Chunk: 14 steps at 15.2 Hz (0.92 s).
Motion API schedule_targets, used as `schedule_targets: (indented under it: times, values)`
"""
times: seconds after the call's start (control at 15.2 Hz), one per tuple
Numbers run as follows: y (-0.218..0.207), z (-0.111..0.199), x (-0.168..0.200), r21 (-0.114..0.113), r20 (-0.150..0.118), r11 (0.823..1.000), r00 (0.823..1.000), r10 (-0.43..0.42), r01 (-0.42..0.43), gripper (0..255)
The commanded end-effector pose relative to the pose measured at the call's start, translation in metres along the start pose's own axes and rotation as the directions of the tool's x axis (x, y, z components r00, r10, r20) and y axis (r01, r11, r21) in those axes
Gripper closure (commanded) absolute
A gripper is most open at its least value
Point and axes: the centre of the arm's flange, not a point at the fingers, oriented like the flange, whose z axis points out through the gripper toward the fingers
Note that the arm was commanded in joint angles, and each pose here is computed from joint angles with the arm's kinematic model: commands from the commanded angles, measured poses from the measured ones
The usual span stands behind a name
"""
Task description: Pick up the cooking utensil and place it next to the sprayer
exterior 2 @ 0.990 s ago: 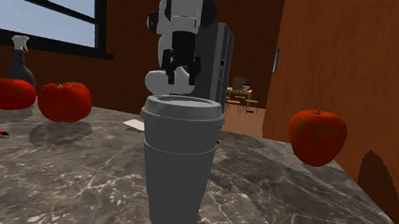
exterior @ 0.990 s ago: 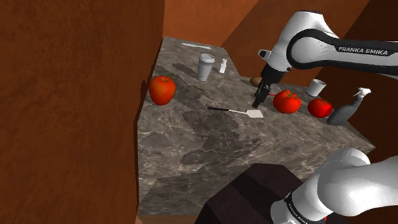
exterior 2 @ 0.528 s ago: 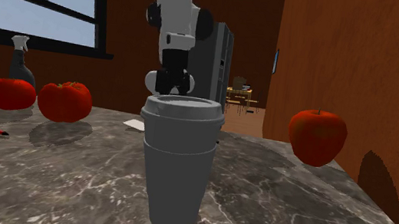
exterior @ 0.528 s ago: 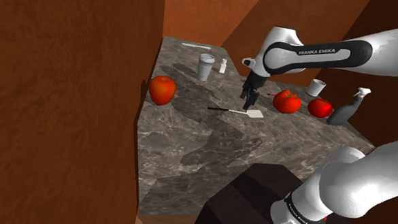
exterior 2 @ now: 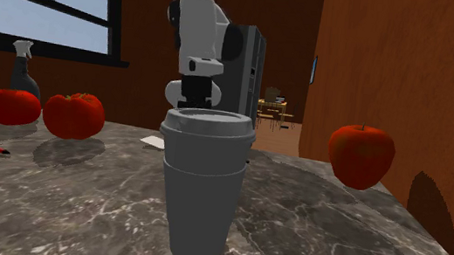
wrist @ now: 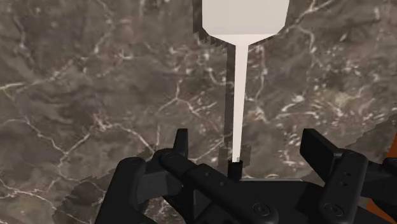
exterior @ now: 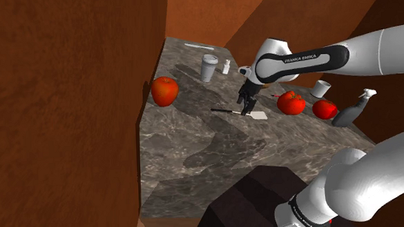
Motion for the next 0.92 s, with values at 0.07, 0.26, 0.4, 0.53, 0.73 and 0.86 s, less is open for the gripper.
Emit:
schedule_targets:
  times: [0.07,0.26,0.4,0.53,0.73,0.86]
  values:
    - [0.0011,0.0148,0.0002,-0.001,0.000,1.000,1.000,-0.001,0.001,0]
    - [0.0011,0.0148,0.0002,-0.001,0.000,1.000,1.000,-0.001,0.001,0]
    - [0.0011,0.0148,0.0002,-0.001,0.000,1.000,1.000,-0.001,0.001,0]
    - [0.0011,0.0147,0.0002,0.000,0.000,1.000,1.000,-0.001,0.001,0]
    - [0.0011,0.0147,0.0002,0.000,0.000,1.000,1.000,-0.001,0.001,255]
    - [0.0011,0.0147,0.0002,0.000,0.000,1.000,1.000,-0.001,0.001,255]
